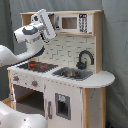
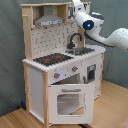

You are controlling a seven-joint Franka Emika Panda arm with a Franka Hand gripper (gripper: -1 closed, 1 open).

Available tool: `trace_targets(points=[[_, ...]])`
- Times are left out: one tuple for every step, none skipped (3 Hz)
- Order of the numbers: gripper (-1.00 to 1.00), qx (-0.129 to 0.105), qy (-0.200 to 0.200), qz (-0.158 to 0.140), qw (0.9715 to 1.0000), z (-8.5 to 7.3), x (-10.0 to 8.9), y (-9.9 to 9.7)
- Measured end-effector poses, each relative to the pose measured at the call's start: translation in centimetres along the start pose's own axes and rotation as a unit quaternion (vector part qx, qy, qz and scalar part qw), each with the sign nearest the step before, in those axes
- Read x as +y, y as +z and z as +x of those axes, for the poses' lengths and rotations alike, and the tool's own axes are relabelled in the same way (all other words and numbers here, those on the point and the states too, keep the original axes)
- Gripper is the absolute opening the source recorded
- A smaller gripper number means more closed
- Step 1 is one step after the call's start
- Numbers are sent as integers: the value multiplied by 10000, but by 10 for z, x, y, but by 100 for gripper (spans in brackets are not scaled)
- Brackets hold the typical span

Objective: Play with the kitchen

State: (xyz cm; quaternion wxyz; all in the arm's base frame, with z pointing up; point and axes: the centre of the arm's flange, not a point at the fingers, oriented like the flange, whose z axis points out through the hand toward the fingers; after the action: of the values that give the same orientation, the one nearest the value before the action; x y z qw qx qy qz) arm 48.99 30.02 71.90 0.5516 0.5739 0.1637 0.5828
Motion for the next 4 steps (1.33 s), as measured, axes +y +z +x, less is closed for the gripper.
trace_targets(points=[[100,94,-27,83,9999,14,8,-31],[100,-3,-23,184,9998,13,10,-53],[100,-154,-42,328,9993,6,8,-73],[100,-355,-56,497,9981,-5,5,-95]])
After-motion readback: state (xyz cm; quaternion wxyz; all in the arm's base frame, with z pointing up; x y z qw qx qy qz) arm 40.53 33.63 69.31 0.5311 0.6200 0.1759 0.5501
